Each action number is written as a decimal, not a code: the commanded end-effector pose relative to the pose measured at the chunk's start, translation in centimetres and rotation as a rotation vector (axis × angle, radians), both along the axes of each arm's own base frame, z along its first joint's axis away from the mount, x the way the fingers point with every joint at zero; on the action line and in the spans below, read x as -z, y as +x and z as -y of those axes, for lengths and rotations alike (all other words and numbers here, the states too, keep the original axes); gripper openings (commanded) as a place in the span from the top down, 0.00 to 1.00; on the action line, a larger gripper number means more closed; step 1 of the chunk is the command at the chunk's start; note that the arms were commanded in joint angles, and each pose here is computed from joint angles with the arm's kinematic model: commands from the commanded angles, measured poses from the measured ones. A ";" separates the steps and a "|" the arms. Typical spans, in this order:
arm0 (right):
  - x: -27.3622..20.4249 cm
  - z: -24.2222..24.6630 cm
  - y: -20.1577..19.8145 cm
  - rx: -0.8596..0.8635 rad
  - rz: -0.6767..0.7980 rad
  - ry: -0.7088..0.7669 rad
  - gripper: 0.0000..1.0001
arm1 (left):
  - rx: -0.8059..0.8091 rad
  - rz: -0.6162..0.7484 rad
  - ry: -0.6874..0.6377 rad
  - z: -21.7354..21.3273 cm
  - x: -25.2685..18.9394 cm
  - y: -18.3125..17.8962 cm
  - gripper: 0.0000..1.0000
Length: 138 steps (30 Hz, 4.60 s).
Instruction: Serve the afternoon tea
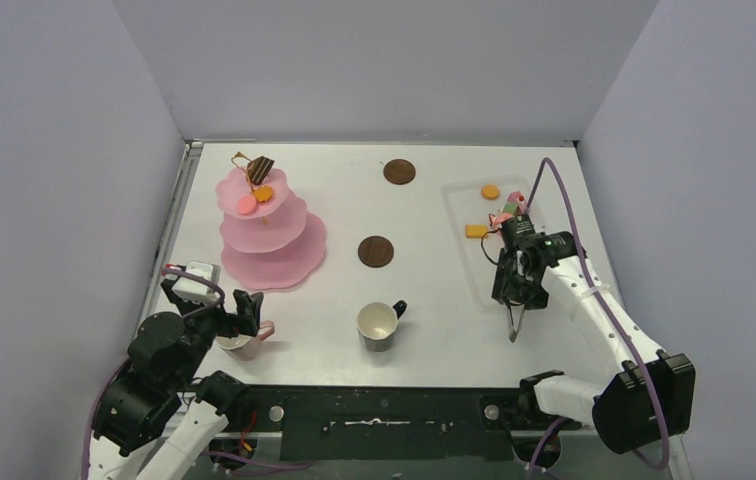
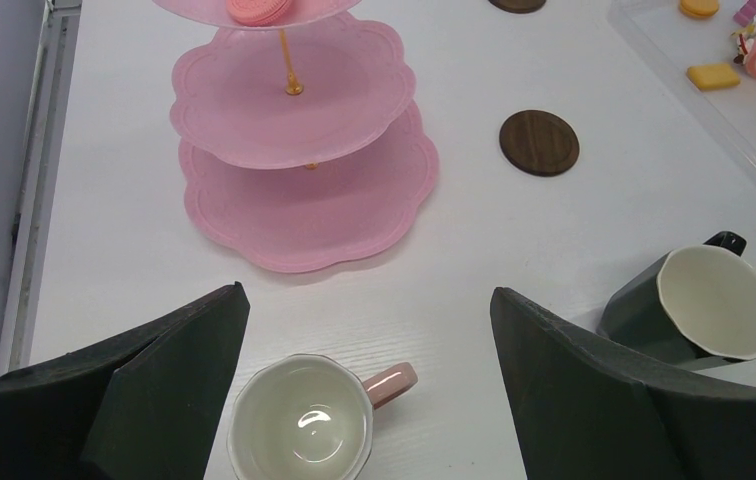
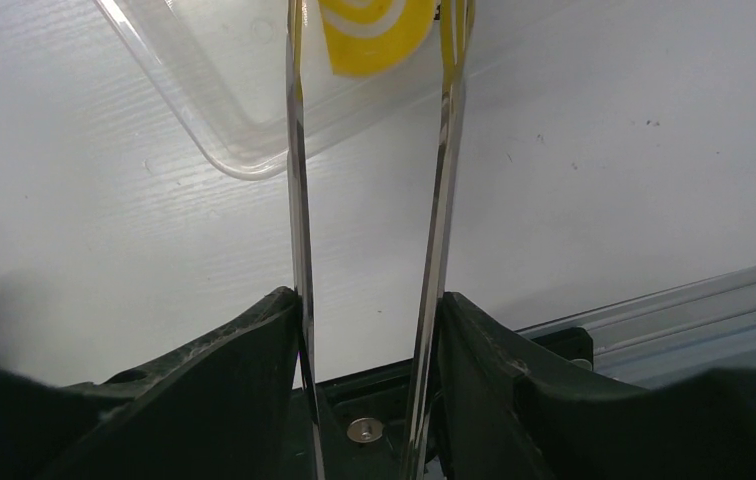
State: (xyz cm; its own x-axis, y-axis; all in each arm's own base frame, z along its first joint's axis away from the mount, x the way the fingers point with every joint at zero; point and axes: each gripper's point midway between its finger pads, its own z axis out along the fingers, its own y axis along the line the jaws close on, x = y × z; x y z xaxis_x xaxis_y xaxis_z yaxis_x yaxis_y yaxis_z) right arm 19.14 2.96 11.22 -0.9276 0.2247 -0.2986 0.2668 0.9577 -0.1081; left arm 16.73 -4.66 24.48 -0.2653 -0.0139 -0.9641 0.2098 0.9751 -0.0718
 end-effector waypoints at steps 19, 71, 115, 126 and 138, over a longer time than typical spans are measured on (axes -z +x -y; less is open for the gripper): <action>-1.6 0.0 -0.1 0.017 0.058 0.077 0.46 | 0.019 0.088 -0.035 0.4 -2.1 0.4 0.09; -17.8 -18.0 7.2 -0.470 0.592 0.313 0.60 | -0.212 0.194 -0.072 -4.6 -3.6 -1.0 0.10; -22.4 -48.5 8.8 -0.949 0.890 0.371 0.54 | -0.277 0.294 -0.139 -6.4 -4.6 -2.6 0.10; -24.1 -46.8 5.9 -0.993 0.843 0.484 0.54 | -0.276 0.252 -0.133 -6.2 -4.2 -2.4 0.10; -24.0 -37.5 3.9 -0.925 0.792 0.396 0.54 | -0.185 0.157 -0.123 -3.6 -4.1 -1.2 0.11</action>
